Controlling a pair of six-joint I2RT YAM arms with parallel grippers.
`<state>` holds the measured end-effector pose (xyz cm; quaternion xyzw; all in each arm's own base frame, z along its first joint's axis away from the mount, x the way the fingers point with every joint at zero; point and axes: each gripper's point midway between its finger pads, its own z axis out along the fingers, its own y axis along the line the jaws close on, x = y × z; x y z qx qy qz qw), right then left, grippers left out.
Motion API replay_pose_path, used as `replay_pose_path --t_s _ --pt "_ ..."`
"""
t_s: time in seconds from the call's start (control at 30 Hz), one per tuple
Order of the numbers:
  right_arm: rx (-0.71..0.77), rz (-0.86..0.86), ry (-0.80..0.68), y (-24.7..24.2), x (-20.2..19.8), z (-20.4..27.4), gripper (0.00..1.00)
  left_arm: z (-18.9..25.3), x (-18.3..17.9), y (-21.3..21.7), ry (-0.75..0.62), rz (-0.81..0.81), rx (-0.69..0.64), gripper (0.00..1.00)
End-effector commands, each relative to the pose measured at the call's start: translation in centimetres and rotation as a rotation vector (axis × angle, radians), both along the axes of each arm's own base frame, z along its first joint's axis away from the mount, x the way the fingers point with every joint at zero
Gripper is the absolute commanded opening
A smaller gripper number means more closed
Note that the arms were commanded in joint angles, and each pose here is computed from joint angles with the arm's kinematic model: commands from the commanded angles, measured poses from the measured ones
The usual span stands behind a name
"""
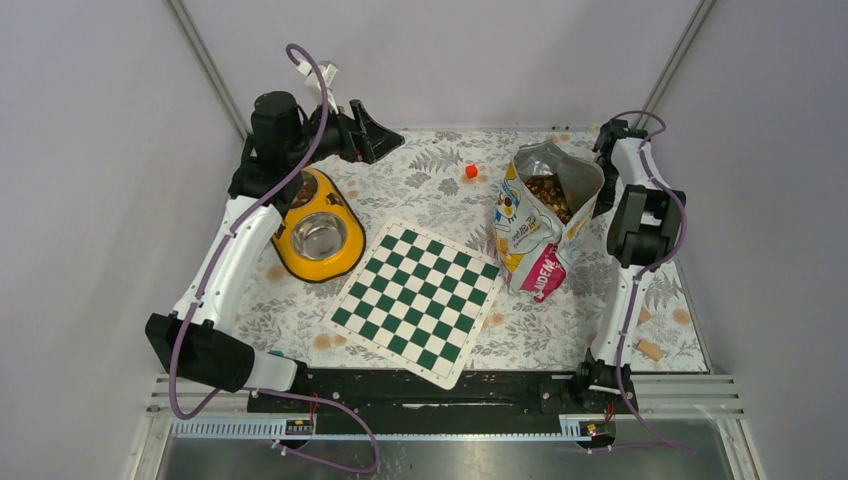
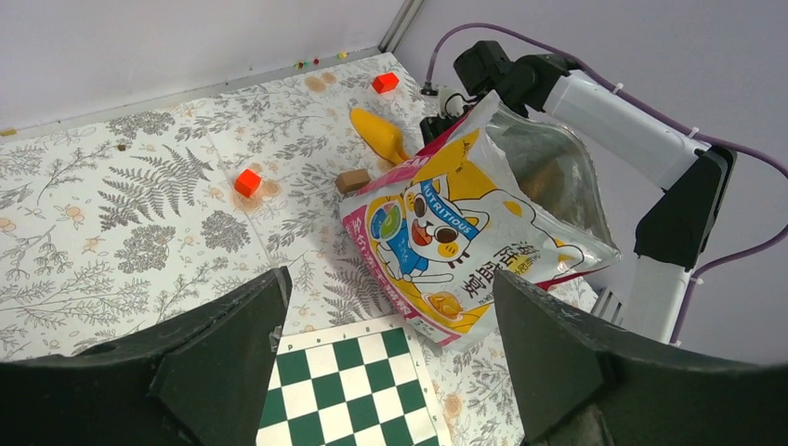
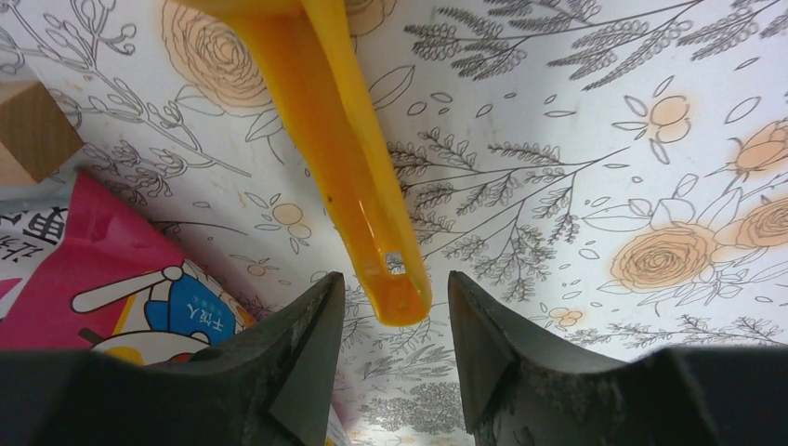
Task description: Serve the pet food
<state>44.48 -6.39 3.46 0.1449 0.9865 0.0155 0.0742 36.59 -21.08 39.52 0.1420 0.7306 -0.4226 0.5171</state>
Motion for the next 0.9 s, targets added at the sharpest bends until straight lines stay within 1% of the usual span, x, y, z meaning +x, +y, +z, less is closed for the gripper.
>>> replay_pose_path --t_s 0.0,0.07,0.1,0.13,0.17,0.2,0.27,0.43,0.57,0.73,0.87 --pt "-0.012 0.034 0.044 0.5 -0.9 0.8 0.52 3.4 0.5 0.4 -0.108 0.022 -0.008 0.82" --pt "-0.015 0.031 0.06 0.7 -1.3 0.7 0.51 3.5 0.5 0.4 -0.112 0.022 -0.006 0.82" --pt "-0.018 0.027 0.066 0.7 -1.4 0.7 0.48 3.5 0.5 0.5 -0.115 0.023 -0.005 0.82" --pt "-0.019 0.025 0.068 0.8 -1.4 0.7 0.44 3.5 0.5 0.5 -0.119 0.023 -0.001 0.82" --pt "-0.019 0.023 0.069 0.8 -1.4 0.7 0.36 3.4 0.6 0.5 -0.118 0.028 0.001 0.82" --pt "-0.019 0.022 0.068 0.8 -1.4 0.7 0.31 3.4 0.6 0.6 -0.121 0.028 0.002 0.82" --pt "-0.03 0.018 0.067 0.6 -1.4 0.8 0.22 3.3 0.6 0.6 -0.121 0.03 0.007 0.82" --pt "-0.053 0.02 0.045 0.2 -1.1 1.6 0.09 3.3 0.5 0.6 -0.117 0.029 0.007 0.82" --pt "-0.028 0.017 -0.033 0.8 -0.2 4.3 0.06 3.3 0.3 0.6 -0.112 0.03 0.001 0.82" --pt "0.039 0.011 -0.177 2.1 1.4 9.8 0.05 3.3 0.1 0.7 -0.107 0.037 -0.004 0.82" --pt "0.075 0.0 -0.236 2.8 1.7 13.0 0.05 3.3 -0.2 0.9 -0.109 0.041 -0.007 0.82"
